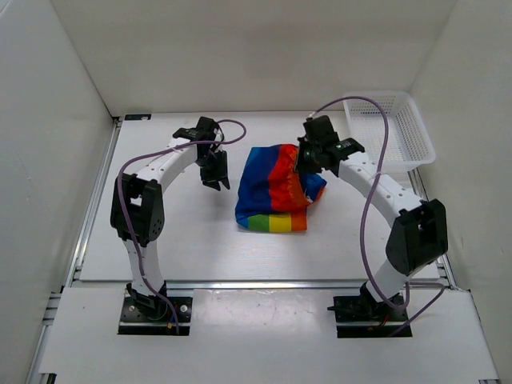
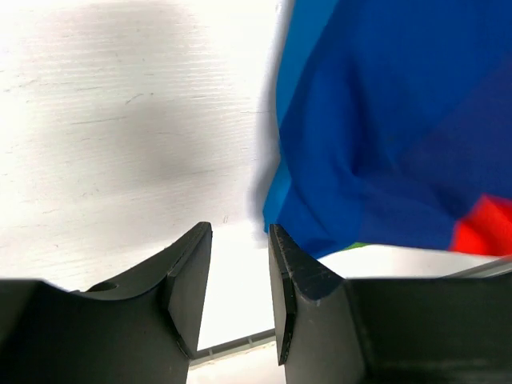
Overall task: Fold and stack the shorts
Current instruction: Fold the shorts
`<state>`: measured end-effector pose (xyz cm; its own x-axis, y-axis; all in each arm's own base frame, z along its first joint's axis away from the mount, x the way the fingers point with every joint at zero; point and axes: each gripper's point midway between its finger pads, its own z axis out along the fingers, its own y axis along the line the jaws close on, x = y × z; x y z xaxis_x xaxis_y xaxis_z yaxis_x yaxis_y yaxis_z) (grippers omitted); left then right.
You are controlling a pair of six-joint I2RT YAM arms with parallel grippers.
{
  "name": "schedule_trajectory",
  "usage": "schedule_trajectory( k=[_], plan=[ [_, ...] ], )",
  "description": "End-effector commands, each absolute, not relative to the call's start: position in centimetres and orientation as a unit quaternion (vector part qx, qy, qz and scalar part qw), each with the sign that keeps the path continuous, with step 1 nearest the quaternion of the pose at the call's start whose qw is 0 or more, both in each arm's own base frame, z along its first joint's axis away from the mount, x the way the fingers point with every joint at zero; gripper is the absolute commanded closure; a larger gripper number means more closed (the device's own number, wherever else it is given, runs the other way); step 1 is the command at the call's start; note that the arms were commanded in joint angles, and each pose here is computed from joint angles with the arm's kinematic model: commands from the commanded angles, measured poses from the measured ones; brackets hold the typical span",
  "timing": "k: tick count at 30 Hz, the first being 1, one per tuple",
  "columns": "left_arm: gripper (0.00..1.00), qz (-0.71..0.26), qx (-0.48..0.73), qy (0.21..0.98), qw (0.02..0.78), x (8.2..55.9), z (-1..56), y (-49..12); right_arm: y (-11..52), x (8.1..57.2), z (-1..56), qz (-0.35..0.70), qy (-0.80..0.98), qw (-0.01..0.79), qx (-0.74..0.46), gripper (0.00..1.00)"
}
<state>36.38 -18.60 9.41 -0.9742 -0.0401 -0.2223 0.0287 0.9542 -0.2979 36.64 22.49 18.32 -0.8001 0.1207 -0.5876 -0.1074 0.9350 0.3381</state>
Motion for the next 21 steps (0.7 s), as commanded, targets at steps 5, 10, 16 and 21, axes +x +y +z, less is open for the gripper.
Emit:
schedule_trajectory(
  k=[5, 10, 16, 21],
  plan=[
    [0.54, -0.183, 0.013, 0.972, 0.146, 37.3, 12.1, -19.5, 14.5, 36.4, 9.1, -0.023, 0.950, 0.282, 0.131, 0.92],
    [0.54, -0.178, 0.011, 0.974, 0.143, 37.2, 11.7, -19.3, 13.5, 35.8, 7.9, -0.037, 0.957, 0.258, 0.127, 0.04],
    [0.54, -0.178, 0.011, 0.974, 0.143, 37.0, 11.8, -19.2, 12.5, 35.6, 7.0, 0.079, 0.958, 0.218, 0.167, 0.02],
    [0.54, -0.178, 0.016, 0.974, 0.142, 37.2, 11.6, -19.7, 14.4, 36.7, 4.5, 0.208, 0.944, 0.180, 0.183, 0.18]
  ],
)
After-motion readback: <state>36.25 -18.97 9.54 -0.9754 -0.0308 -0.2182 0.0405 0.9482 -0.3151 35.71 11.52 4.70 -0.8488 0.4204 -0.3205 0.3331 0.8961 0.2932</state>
